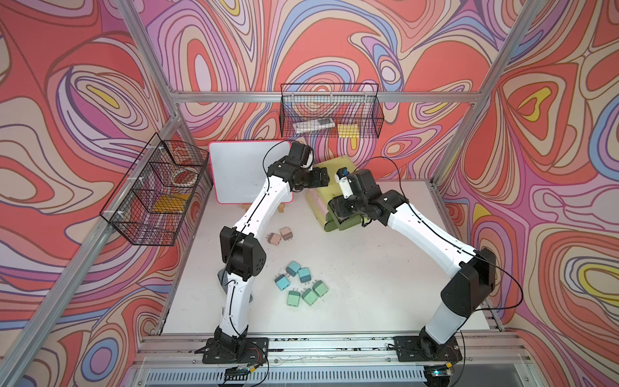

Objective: Place the plugs into the drawer by color
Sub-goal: Place the plug in the drawer, then pick up the plug from the center of the board.

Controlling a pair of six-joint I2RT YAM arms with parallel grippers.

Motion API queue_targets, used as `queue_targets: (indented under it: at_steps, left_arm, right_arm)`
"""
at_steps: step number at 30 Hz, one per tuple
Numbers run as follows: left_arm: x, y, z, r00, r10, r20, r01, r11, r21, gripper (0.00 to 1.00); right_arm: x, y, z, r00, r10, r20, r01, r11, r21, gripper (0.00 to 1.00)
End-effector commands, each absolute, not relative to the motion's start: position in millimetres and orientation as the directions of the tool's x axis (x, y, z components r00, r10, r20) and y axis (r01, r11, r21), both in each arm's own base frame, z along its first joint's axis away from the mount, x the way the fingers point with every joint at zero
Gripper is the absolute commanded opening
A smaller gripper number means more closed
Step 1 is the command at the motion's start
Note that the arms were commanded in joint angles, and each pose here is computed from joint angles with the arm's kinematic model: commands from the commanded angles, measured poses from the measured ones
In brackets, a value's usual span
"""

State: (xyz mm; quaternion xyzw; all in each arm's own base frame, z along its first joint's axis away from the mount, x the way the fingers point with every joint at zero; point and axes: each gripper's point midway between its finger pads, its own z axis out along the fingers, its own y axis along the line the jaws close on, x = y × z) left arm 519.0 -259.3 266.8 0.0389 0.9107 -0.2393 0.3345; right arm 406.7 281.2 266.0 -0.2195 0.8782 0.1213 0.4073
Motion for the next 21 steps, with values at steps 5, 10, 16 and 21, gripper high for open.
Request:
queue_targets:
  at_steps: [5,10,16,21]
  left_arm:
    - [517.8,-233.8,288.3,-0.743,-0.106,-0.660,0.209,0.901,-0.379,0.90]
    - [517.0,-220.2,289.1,-0.742,-0.127,-0.658,0.162,0.919,-0.360,0.89]
    - [514.0,-197.1,305.4,-0.694,-0.153,-0.704,0.116,0.940,-0.320,0.90]
    - [511.8,-181.8,316.5,-0.666,-0.152,-0.730,0.095,0.954,-0.285,0.91]
  right_arm:
    - [379.3,375.6,240.2,-0.518,-0.238,-0.822,-0.553,0.826,0.109,0.50]
    - [380.3,415.9,194.3,-0.555,-0.228,-0.800,-0.589,0.787,0.184,0.48]
    - [395.4,431.3,148.4,-0.577,-0.245,-0.779,-0.576,0.798,0.176,0.48]
    - [410.3,438.6,112.4,-0.578,-0.281,-0.766,-0.563,0.817,0.124,0.48]
